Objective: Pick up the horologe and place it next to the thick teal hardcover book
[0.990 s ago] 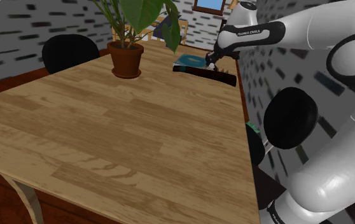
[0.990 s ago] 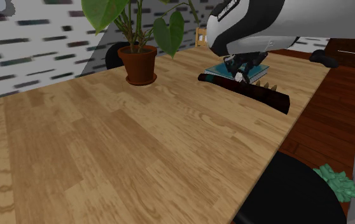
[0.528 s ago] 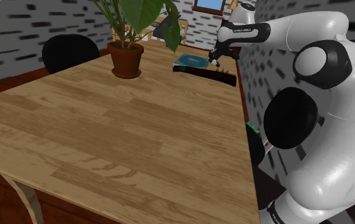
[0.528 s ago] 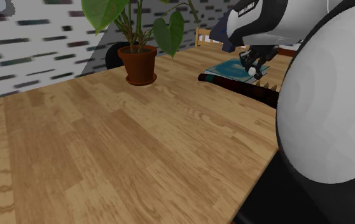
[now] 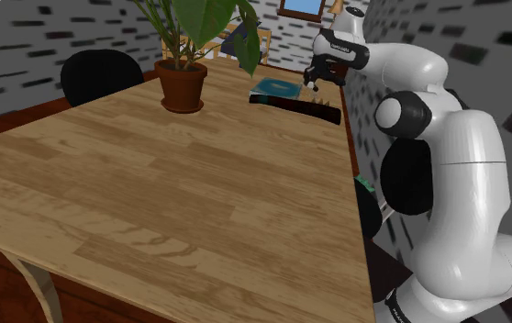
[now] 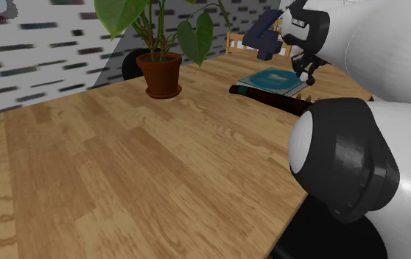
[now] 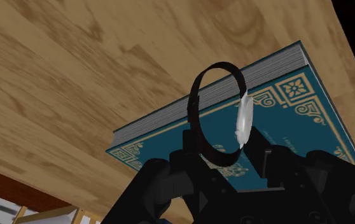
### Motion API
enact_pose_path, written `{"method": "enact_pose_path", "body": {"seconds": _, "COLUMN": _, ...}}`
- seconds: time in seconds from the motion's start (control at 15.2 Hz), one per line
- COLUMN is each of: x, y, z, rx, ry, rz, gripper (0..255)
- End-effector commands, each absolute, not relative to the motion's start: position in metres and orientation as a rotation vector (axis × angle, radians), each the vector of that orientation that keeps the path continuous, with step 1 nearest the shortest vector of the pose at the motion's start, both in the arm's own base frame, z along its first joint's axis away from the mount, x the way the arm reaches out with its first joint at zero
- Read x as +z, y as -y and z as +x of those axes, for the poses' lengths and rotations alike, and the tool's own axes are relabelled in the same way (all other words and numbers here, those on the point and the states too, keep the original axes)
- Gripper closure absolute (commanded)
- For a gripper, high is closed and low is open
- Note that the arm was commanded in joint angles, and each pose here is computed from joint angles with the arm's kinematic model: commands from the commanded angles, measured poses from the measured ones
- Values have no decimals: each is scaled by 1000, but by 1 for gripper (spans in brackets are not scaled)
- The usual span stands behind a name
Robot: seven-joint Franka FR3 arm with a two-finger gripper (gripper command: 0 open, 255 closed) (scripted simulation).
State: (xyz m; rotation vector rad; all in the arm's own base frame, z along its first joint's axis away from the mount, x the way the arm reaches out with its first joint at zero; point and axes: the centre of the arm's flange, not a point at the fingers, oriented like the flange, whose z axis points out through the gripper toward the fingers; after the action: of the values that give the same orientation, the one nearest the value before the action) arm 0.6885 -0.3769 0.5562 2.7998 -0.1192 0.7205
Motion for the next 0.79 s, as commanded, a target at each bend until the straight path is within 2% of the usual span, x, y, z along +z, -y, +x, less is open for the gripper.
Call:
{"method": "enact_pose_path", "body": {"seconds": 0.0, "x": 548, "y": 383, "z": 688, "rx": 721, "ry": 118, "rz": 2800, "gripper": 255}}
{"method": "enact_pose_path", "body": {"seconds": 0.73, "x": 490, "y": 383, "z": 688, "rx": 721, "ry": 118, "rz": 2800, "gripper": 255}}
